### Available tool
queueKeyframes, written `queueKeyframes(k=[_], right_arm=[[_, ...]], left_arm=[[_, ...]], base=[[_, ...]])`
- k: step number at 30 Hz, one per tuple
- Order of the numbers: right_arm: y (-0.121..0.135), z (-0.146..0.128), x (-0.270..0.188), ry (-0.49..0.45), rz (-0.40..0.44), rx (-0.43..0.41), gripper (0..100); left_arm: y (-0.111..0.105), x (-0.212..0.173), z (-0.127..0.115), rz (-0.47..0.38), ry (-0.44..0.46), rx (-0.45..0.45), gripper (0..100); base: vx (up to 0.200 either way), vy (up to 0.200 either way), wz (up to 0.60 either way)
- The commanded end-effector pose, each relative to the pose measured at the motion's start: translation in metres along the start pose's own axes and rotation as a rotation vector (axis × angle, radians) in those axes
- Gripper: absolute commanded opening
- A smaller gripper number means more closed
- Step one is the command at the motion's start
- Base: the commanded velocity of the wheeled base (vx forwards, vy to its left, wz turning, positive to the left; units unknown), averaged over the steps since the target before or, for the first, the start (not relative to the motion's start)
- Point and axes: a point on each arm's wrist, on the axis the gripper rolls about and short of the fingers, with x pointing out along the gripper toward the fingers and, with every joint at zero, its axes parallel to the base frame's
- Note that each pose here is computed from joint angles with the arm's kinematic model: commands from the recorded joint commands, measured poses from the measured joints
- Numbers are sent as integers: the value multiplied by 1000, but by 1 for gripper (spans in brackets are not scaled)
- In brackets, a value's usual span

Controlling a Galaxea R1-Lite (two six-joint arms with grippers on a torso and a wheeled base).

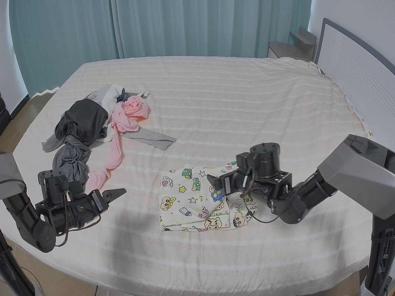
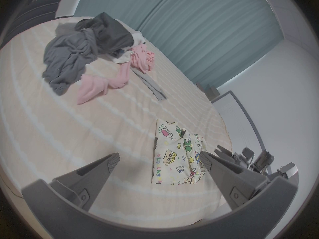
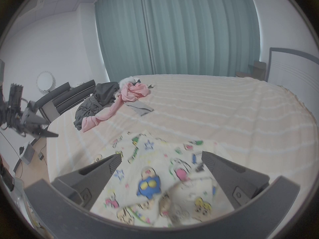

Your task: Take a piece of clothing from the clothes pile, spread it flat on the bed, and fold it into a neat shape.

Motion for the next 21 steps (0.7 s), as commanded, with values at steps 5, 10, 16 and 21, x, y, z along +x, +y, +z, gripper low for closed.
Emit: queueKeyframes(k=[5,10,16,21], right_arm=[[72,-15,60,63,104,-116,100],[69,-24,60,110,131,-124,100],[69,-30,60,131,130,-131,100],[54,-33,67,141,98,-132,100]], left_arm=[[49,-40,-36,81,25,-203,100],[50,-40,-37,83,28,-211,100],[51,-39,-38,88,35,-215,100],[51,-38,-38,88,39,-215,100]], base=[[0,0,0],[0,0,0],[0,0,0],[0,0,0]])
